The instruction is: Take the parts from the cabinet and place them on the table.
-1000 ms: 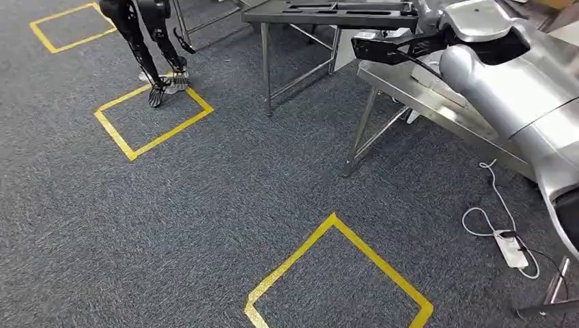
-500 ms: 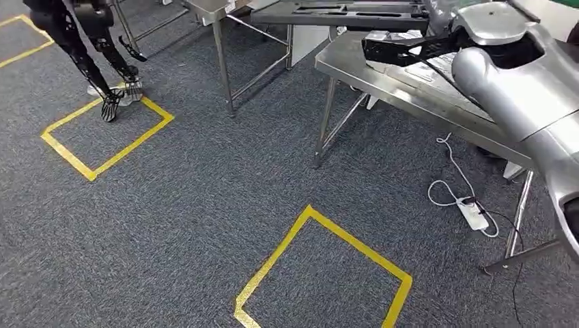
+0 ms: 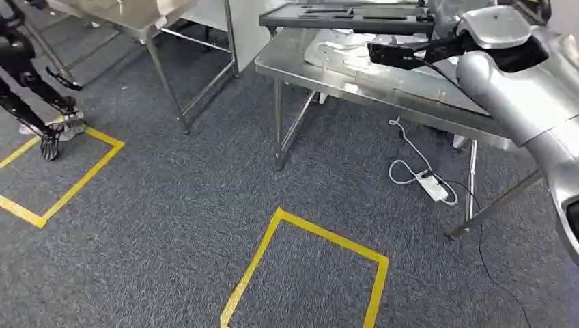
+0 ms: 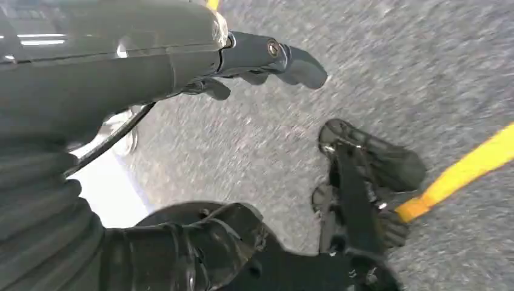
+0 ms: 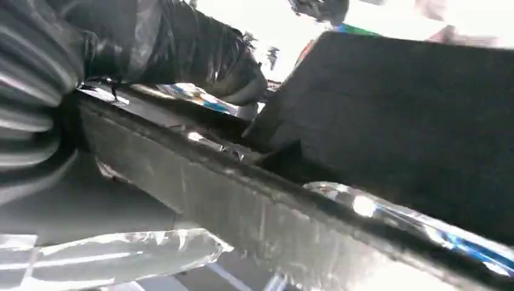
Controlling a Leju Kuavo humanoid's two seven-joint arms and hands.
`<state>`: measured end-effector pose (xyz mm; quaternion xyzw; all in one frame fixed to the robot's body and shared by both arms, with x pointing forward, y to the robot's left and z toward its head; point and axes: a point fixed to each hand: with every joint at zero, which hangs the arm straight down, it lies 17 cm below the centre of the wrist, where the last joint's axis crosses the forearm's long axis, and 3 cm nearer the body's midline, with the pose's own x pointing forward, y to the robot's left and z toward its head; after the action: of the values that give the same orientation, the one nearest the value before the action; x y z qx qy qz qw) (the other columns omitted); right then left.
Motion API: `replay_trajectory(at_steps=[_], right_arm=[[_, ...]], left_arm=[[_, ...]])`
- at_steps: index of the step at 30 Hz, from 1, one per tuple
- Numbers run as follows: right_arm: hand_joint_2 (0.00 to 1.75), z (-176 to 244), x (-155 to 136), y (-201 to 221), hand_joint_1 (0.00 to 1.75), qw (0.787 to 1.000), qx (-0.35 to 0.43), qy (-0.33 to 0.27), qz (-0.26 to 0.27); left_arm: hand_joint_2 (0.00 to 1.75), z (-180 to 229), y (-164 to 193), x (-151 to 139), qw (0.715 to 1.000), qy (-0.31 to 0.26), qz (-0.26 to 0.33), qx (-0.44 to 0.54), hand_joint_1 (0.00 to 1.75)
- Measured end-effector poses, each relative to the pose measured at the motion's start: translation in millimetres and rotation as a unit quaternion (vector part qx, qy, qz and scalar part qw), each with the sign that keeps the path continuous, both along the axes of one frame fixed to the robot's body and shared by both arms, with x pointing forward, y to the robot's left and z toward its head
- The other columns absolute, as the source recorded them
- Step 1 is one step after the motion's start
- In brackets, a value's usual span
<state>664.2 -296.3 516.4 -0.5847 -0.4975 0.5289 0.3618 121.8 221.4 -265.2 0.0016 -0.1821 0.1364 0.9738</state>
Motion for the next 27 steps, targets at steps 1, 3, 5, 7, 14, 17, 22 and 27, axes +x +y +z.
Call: replay_trajectory(at_steps=[1,3,5,7,14,17,22,27], right_arm=[[1.75,-2,0,0,1.75,1.000,0.000,0.002,0.000],[1.75,-4,1,-3,1.75,1.000,0.000,0.005,-0.001],[1.75,-3,1,-6,1.75,1.000,-0.004,0.004,-0.004],[1.75,-2,1,-5,1.75,1.000,-0.007,0.002,-0.005],[1.75,-5,2,-5,1.75,1.000,-0.019,0.003,-0.008],[1.75,-7,3,-5,1.75,0.999,-0.031,0.004,-0.008],[1.75,-14,4,7,1.75,0.999,-0.037,0.009,0.002],[1.75,-31,6,20,1.75,0.999,-0.040,0.022,0.011]], left_arm=[[1.75,0,0,1,1.000,-0.001,0.000,0.000,0.00],[1.75,0,1,2,1.000,-0.001,0.000,0.001,0.00],[1.75,0,2,2,1.000,-0.001,-0.001,0.003,0.00],[1.75,0,2,3,1.000,-0.001,-0.001,0.003,0.00],[1.75,0,1,2,1.000,0.000,0.000,0.001,0.00],[1.75,1,0,5,1.000,-0.002,-0.002,0.001,0.00],[1.75,0,1,2,1.000,0.004,-0.001,0.000,0.00],[1.75,-1,2,-2,1.000,0.008,-0.001,0.000,0.00]])
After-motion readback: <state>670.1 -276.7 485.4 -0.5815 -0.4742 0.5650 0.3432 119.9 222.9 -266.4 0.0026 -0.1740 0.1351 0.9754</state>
